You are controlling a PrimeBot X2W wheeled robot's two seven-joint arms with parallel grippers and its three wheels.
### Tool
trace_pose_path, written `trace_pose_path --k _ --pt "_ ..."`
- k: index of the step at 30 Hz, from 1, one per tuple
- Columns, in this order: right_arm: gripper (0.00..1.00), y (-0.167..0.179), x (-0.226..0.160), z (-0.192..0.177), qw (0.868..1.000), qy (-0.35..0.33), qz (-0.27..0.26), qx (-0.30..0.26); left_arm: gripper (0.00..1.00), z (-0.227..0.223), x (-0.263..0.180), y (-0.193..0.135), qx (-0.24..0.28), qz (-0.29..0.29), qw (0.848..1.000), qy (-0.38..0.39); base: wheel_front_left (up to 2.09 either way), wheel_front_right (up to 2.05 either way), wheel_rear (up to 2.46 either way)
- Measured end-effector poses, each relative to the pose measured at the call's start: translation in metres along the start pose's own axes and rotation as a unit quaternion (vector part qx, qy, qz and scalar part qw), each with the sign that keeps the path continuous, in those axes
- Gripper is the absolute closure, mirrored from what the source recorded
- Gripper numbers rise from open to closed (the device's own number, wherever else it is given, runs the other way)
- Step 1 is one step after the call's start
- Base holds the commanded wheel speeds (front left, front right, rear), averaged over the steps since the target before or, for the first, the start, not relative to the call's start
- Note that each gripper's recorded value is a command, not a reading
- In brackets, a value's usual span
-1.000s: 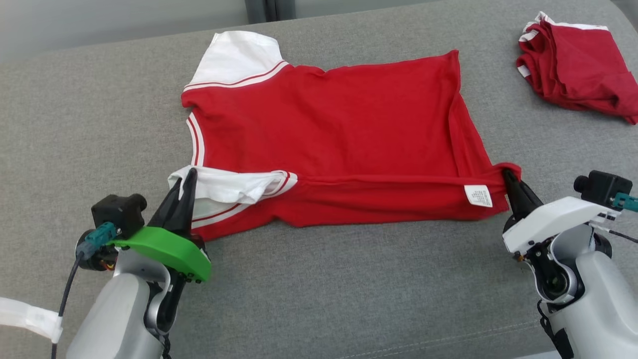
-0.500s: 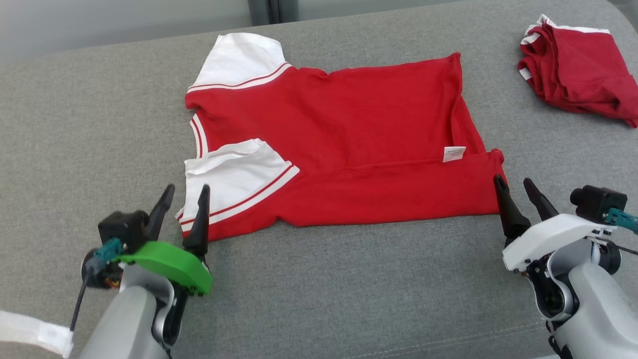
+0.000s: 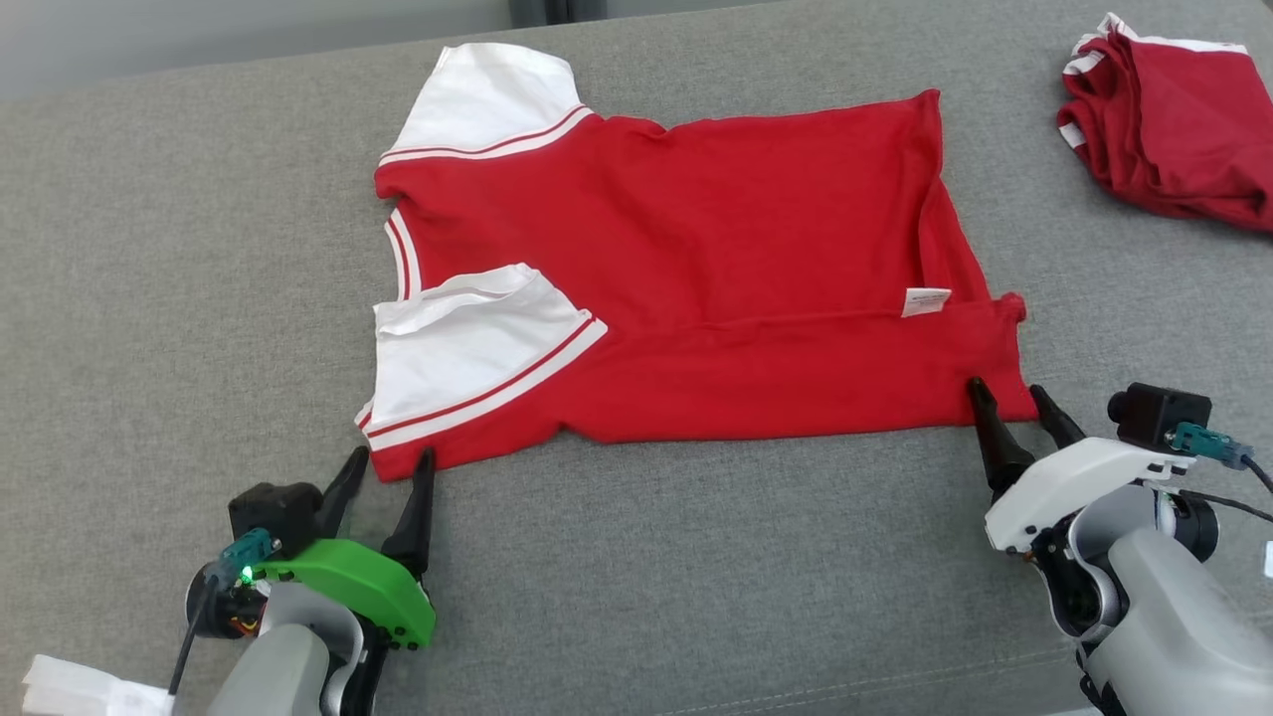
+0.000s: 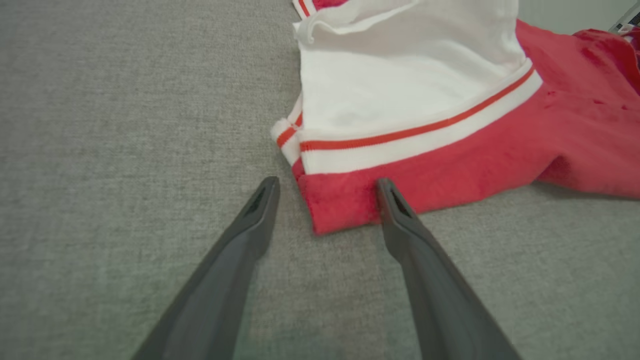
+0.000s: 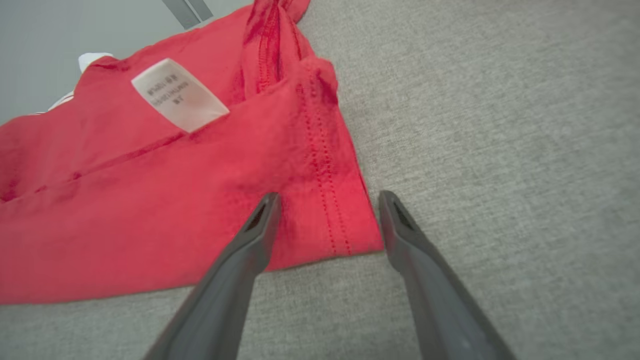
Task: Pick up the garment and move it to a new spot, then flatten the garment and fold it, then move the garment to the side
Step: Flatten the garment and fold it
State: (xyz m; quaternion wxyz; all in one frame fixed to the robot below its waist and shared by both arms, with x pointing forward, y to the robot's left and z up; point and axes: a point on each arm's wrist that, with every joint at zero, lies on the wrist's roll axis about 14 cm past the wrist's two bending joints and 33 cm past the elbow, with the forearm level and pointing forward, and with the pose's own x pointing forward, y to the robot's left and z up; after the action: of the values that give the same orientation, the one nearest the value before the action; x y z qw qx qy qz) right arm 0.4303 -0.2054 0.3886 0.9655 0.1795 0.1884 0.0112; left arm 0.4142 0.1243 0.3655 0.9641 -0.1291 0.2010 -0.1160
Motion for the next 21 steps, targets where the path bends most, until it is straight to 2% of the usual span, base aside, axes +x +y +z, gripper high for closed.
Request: trace_pose_path --k 1,2,3,4,5,6,14,21 --pt "0.0 0.002 0.002 -0.003 1.0 0.005 0.002 -0.002 0.0 0.0 0.001 0.0 -0.002 0.001 1.0 0.0 0.0 0.0 0.0" --pt "0.04 0.004 0.004 -0.005 1.0 0.009 0.004 -0.003 0.0 0.0 0.003 -0.001 -0.005 0.0 1.0 0.0 0.0 0.0 0.0" --pt "0.6 0.006 0.006 -0.007 1.0 0.013 0.006 -0.002 0.29 0.0 0.004 -0.002 -0.009 0.0 1.0 0.001 0.0 0.0 0.0" --pt "0.94 0.008 0.007 -0.008 1.0 0.016 0.007 0.0 0.62 0.0 0.005 -0.002 -0.012 0.001 1.0 0.001 0.0 0.0 0.0" --pt "1.0 0.009 0.009 -0.01 1.0 0.018 0.009 0.0 0.78 0.001 0.006 -0.001 -0.015 0.003 1.0 0.001 0.0 0.0 0.0" --pt "1.0 0.01 0.01 -0.01 1.0 0.017 0.01 0.002 0.99 0.002 0.007 -0.001 -0.017 0.004 1.0 0.0 0.0 0.0 0.0" --pt "1.0 0.019 0.004 -0.005 1.0 -0.005 0.019 0.014 1.0 0.028 0.0 0.004 -0.032 0.017 0.998 -0.041 0.0 0.0 0.0" --pt "1.0 0.022 -0.026 -0.009 0.999 -0.018 0.035 0.016 1.0 0.027 -0.038 0.006 -0.046 0.028 0.996 -0.068 0.0 0.0 0.0"
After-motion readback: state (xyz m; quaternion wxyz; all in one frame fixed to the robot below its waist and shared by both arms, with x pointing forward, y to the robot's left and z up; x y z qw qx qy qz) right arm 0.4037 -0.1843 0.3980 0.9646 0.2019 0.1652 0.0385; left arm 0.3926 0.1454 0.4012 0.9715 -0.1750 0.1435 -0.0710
